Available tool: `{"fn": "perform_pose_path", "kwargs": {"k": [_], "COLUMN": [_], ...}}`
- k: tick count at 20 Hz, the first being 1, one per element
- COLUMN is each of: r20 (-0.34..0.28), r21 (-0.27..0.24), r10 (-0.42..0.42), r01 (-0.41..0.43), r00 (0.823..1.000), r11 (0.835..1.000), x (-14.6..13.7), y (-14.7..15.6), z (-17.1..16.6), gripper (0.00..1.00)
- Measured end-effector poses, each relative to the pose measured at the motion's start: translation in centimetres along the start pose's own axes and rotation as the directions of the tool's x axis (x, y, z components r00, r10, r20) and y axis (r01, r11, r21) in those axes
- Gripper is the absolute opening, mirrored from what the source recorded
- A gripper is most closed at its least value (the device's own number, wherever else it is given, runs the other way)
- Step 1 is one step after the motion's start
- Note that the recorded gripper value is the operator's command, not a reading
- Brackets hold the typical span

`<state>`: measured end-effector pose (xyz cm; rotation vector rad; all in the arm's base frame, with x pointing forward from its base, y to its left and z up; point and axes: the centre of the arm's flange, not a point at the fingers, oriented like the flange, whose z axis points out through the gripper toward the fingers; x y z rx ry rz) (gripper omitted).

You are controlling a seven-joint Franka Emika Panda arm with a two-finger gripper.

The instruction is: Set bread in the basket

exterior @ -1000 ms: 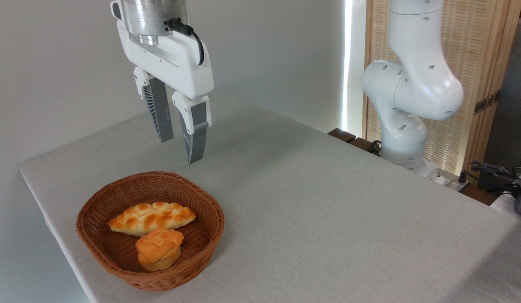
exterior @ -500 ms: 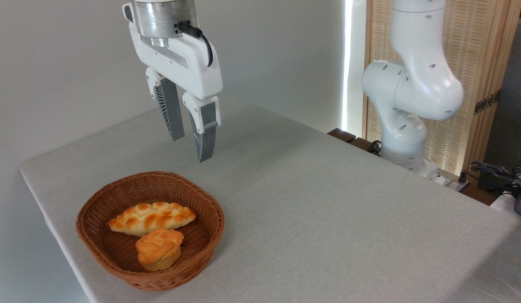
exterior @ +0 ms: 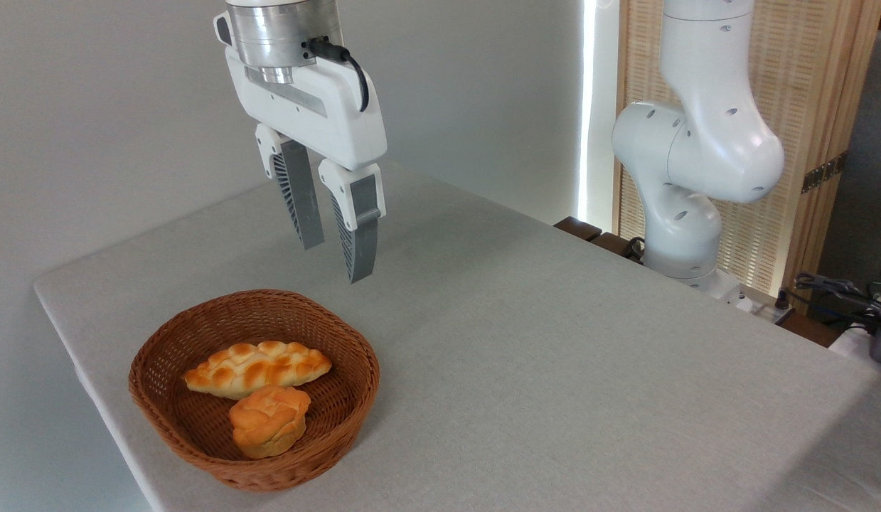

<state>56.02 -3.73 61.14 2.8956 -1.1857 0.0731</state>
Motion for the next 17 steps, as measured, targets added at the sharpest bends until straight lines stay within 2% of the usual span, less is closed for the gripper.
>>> {"fn": "perform_pose_path", "kwargs": {"k": [9,17], "r20": [0.008,0.045], "r21": [0.008,-0.024], "r10": [0.001,0.003], "r01": [-0.001,-0.002], "r00": [1.000,0.999], "r11": [1.000,1.000], "x": [-0.08,-0.45], "y": [-0.07,0.33], "z": [0.00,0.41], "gripper": [1.00,1.00]}}
